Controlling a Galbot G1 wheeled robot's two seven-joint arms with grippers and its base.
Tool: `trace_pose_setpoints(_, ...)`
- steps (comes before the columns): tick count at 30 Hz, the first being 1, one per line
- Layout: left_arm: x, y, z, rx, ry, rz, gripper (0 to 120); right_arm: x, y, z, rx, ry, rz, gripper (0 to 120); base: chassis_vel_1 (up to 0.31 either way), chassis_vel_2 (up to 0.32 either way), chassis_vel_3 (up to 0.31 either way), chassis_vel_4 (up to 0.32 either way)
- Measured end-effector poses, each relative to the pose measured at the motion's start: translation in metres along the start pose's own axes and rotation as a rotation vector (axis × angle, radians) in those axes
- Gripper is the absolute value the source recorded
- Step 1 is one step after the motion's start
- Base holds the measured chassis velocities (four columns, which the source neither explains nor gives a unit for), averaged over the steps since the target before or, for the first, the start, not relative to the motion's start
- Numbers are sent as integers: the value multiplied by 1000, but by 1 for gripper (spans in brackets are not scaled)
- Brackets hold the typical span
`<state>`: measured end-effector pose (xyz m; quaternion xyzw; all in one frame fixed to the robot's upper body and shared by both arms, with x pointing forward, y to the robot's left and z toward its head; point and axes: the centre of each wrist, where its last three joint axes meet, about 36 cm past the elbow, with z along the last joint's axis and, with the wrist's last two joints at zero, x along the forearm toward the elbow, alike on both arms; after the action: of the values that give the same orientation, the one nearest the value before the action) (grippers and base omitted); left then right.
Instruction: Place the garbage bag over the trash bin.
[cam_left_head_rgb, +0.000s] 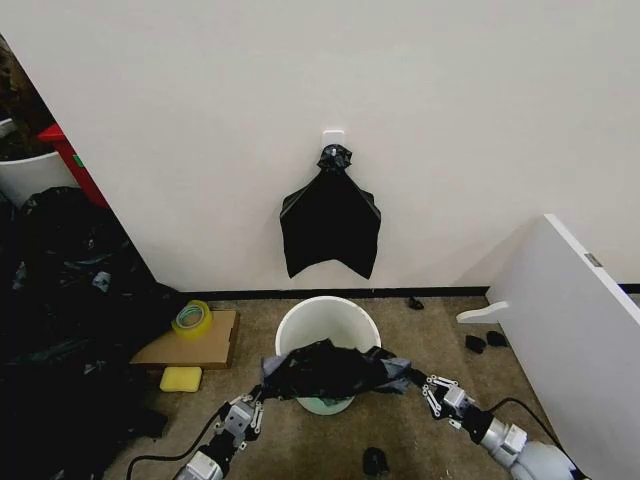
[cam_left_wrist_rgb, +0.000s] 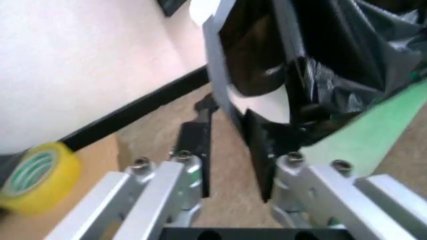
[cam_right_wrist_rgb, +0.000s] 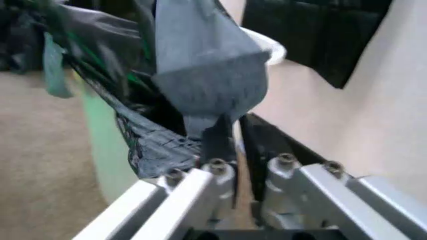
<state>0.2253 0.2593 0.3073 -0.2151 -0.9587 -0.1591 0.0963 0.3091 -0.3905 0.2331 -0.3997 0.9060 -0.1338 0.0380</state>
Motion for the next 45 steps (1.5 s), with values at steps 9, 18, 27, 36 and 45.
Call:
trace_pose_setpoints(9,18,13,-18,-74,37,-108,63,22,-11,-5,-9,-53,-156,41,0,0,0,0)
trace_pose_setpoints(18,30,31,-24,-145,-57,-51,93,43,-57,-26,27,-153,-394,72,0,0,0,0)
trace_pose_setpoints(27,19,42,-37,-64,-193,-85,100,10,-72,-41,-31,-271,-311,100,0,0,0,0)
trace_pose_setpoints(36,5,26,-64,136,-252,-186,100,-107,-70,-111,-114,95,89,100,0,0,0,0)
trace_pose_setpoints(45,4,21,-94,190,-243,-312,100,-202,-74,-167,-254,394,26,100,0,0,0,0)
